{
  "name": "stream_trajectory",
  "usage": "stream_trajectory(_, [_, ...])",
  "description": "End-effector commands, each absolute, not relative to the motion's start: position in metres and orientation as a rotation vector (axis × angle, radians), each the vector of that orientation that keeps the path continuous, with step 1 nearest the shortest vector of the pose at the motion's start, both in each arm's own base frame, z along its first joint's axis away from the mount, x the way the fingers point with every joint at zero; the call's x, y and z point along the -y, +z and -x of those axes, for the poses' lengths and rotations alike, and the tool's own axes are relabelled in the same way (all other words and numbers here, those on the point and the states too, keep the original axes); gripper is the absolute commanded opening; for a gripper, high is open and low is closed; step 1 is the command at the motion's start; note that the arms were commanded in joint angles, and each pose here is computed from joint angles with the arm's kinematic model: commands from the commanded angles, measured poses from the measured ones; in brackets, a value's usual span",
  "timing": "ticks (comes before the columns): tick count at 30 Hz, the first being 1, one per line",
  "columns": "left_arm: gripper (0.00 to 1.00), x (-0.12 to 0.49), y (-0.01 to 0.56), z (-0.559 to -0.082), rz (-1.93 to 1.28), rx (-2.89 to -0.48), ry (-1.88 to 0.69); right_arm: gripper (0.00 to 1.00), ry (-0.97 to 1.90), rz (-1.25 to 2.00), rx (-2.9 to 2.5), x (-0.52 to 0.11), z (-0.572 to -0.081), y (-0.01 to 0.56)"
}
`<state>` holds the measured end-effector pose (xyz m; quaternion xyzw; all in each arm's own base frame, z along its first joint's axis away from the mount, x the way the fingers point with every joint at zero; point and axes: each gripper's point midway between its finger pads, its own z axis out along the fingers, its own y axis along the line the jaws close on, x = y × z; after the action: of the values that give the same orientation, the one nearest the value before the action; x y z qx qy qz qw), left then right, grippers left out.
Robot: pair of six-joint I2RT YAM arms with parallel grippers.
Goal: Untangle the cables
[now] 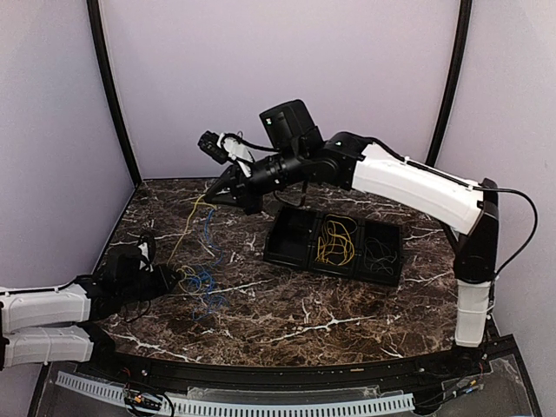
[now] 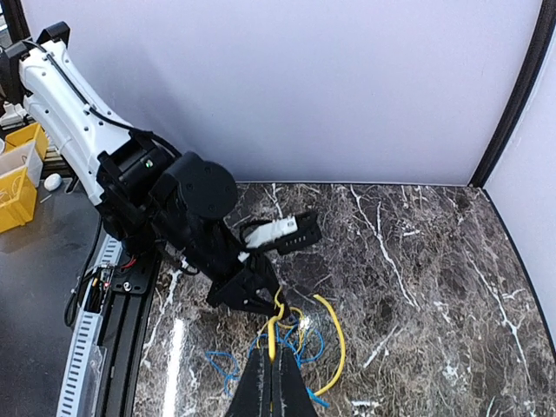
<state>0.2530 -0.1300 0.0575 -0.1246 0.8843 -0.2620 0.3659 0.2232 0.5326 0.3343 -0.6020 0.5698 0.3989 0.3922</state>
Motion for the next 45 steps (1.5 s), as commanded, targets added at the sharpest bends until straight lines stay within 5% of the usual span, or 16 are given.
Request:
stream_trajectory(1, [0.0,0.121,0.09,-0.256,0.296,-2.206,-0.632,0.0,0.959,1.531,-1.468,-0.51,-0.232,0.316])
stream_trajectory(7, [0.0,0.107,0.185,-0.26,0.238,-1.983,-0.596,0.0,0.962,1.589,-1.693,-0.48,-0.226,0.205])
stream_trajectory(11, [0.0,0.117,0.221,-0.258,0.103,-1.942,-0.612,0.38,0.924,1.664,-1.786,-0.467,-0.217,0.162])
stream_trajectory(23, [0.02,0.174,0.21,-0.254,-0.099,-2.019,-0.896,0.51,0.996,1.687,-1.523,-0.514,-0.205,0.262])
stream_trajectory(32, [0.02,0.189,0.204,-0.25,-0.165,-2.033,-0.972,0.62,0.985,1.617,-1.591,-0.556,-0.23,0.258])
stream_trajectory(39, [0.03,0.202,0.2,-0.24,-0.245,-2.029,-1.04,0.58,0.965,1.584,-1.63,-0.569,-0.244,0.243])
stream_trajectory(45, [0.04,0.204,0.187,-0.24,-0.247,-2.076,-1.025,0.22,0.983,1.554,-1.623,-0.569,-0.245,0.254])
